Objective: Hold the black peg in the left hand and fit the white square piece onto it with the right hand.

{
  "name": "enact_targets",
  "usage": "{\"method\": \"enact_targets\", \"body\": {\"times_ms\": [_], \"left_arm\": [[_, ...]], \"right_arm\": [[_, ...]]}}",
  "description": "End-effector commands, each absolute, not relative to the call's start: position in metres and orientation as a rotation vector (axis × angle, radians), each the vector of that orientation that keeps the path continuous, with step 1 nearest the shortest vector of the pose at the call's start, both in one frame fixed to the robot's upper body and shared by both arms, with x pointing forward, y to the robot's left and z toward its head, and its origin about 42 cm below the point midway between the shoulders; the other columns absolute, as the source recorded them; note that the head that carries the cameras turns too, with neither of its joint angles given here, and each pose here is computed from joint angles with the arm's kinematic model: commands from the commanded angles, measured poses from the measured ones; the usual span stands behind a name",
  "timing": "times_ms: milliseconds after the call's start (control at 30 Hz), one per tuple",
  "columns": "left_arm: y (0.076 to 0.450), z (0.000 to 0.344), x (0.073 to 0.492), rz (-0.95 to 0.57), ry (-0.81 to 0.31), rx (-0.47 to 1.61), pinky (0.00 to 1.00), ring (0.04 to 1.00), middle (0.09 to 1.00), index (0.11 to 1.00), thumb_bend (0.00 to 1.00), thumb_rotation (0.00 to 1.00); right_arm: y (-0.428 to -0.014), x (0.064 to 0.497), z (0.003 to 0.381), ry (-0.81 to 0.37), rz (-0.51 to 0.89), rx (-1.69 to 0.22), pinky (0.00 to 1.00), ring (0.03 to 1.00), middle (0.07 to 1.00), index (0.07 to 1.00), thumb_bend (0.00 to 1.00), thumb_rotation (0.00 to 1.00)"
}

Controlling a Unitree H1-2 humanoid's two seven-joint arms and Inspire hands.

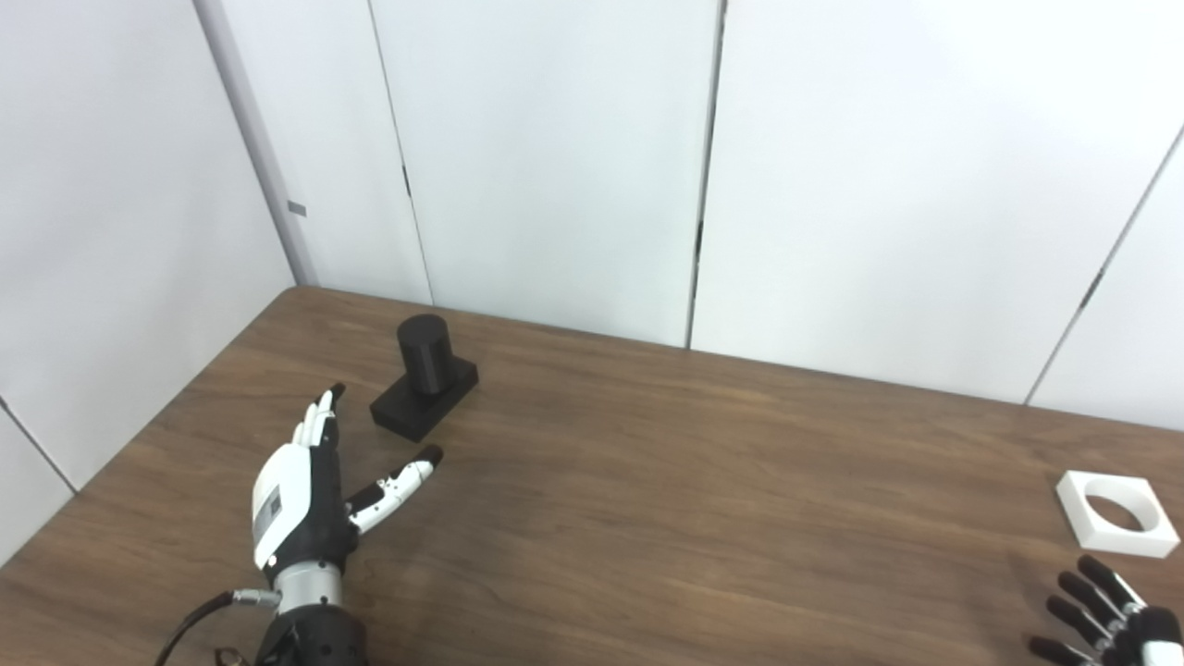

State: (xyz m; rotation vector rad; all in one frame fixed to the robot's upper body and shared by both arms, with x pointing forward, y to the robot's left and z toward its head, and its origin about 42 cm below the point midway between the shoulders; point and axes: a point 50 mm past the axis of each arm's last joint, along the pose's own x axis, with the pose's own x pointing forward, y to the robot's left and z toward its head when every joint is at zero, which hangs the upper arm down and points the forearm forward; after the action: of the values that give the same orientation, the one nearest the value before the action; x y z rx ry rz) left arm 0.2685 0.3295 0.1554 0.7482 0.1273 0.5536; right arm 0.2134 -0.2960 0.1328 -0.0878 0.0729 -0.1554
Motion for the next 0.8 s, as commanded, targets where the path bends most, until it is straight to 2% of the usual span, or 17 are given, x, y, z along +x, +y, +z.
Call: {"method": "enact_targets", "body": {"times_ms": [0, 67, 100, 167, 333, 433, 500, 567, 767], "left_arm": [[0.338, 0.170, 0.282, 0.576, 0.074, 0.810, 0.88, 0.965, 0.965, 0.937, 0.87, 0.53], [0.341, 0.171, 0.288, 0.573, 0.077, 0.836, 0.86, 0.953, 0.958, 0.926, 0.88, 0.54], [0.342, 0.171, 0.292, 0.569, 0.086, 0.852, 0.86, 0.954, 0.956, 0.921, 0.88, 0.54], [0.346, 0.172, 0.300, 0.559, 0.103, 0.899, 0.86, 0.965, 0.962, 0.921, 0.89, 0.56], [0.358, 0.174, 0.320, 0.540, 0.140, 1.024, 0.94, 0.970, 0.957, 0.911, 0.91, 0.63], [0.365, 0.175, 0.331, 0.542, 0.156, 1.045, 0.95, 0.968, 0.953, 0.896, 0.92, 0.63], [0.369, 0.176, 0.337, 0.544, 0.165, 1.055, 0.95, 0.968, 0.953, 0.893, 0.93, 0.62], [0.372, 0.176, 0.343, 0.545, 0.170, 1.066, 0.95, 0.966, 0.951, 0.889, 0.93, 0.62], [0.375, 0.173, 0.360, 0.535, 0.185, 1.099, 0.94, 0.961, 0.947, 0.875, 0.95, 0.60]], "right_arm": [[-0.301, 0.186, 0.127, 0.102, -0.150, -0.126, 0.68, 0.857, 0.874, 0.868, 0.78, 1.00], [-0.300, 0.185, 0.128, 0.101, -0.148, -0.127, 0.70, 0.869, 0.882, 0.874, 0.76, 1.00], [-0.299, 0.185, 0.129, 0.101, -0.149, -0.131, 0.75, 0.880, 0.887, 0.883, 0.77, 1.00], [-0.298, 0.184, 0.130, 0.103, -0.147, -0.142, 0.76, 0.888, 0.890, 0.894, 0.77, 1.00], [-0.295, 0.182, 0.130, 0.115, -0.145, -0.151, 0.90, 0.929, 0.915, 0.921, 0.81, 1.00], [-0.293, 0.182, 0.132, 0.115, -0.141, -0.153, 0.94, 0.943, 0.922, 0.936, 0.81, 1.00], [-0.292, 0.182, 0.131, 0.112, -0.139, -0.151, 0.94, 0.944, 0.923, 0.940, 0.81, 1.00], [-0.292, 0.182, 0.131, 0.111, -0.140, -0.151, 0.88, 0.938, 0.919, 0.936, 0.83, 1.00], [-0.291, 0.180, 0.133, 0.114, -0.140, -0.163, 0.95, 0.938, 0.911, 0.940, 0.83, 1.00]]}}
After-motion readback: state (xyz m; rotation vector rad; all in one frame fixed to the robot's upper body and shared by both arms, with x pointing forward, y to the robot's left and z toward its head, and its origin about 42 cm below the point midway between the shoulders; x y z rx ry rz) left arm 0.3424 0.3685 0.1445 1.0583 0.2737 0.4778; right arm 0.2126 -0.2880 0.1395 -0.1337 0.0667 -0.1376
